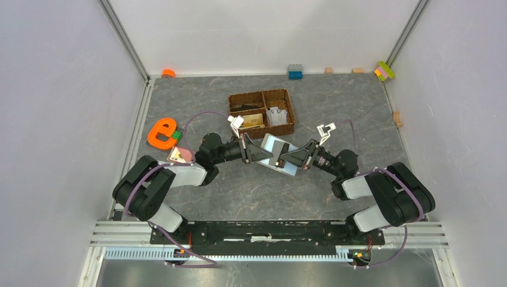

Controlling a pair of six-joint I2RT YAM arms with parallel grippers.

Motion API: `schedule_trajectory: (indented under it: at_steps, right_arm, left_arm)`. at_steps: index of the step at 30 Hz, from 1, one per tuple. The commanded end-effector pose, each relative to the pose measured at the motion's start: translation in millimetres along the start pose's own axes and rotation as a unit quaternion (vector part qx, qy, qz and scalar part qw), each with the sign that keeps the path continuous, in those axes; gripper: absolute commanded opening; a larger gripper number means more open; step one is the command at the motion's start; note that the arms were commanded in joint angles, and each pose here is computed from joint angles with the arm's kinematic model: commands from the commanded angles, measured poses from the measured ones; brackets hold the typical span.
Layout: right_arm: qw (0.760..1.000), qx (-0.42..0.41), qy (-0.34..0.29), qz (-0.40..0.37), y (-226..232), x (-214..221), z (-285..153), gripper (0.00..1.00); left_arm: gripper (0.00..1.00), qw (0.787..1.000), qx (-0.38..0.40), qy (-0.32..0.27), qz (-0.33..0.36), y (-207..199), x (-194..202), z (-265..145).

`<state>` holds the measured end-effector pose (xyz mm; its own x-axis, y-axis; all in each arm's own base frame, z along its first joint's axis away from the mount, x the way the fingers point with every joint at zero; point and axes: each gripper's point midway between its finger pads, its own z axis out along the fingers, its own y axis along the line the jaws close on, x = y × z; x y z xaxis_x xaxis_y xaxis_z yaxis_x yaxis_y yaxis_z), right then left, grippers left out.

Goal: Take the credit cards out of the card holder
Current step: Remove the credit card from the card holder, then place the credit card in the storage box.

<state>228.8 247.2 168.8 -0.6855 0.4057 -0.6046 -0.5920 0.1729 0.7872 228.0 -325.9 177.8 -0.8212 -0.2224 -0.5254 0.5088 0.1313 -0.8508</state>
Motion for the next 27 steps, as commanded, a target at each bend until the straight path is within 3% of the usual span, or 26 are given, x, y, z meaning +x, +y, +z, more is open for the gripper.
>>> schedule_trajectory:
  at_steps: [1, 5, 17, 20, 23, 27]
  right_arm:
    - [1.0, -0.023, -0.005, -0.016, 9, -2, 0, 0.11]
    - [1.0, -0.015, -0.004, -0.013, 5, -1, 1, 0.0]
    - [1.0, 0.013, 0.007, -0.01, -9, 3, 1, 0.0]
    - [1.0, 0.014, 0.01, -0.016, -10, 1, 3, 0.0]
    - [0.999, 0.032, 0.018, -0.038, -16, -2, 6, 0.0]
    - [0.984, 0.135, 0.034, -0.111, -50, -16, 6, 0.0]
  left_arm:
    - [0.02, 0.998, 0.048, -0.004, 0.032, -29, -11, 5]
    - [0.02, 0.999, 0.034, -0.021, 0.03, -22, -18, -1]
    - [0.02, 0.995, -0.021, -0.095, 0.037, -8, -42, -29]
    - [0.02, 0.986, -0.114, -0.113, 0.043, 19, -46, -40]
    - [0.02, 0.961, -0.227, -0.148, 0.058, 46, -57, -64]
    - [0.02, 0.94, -0.273, -0.191, 0.077, 46, -69, -87]
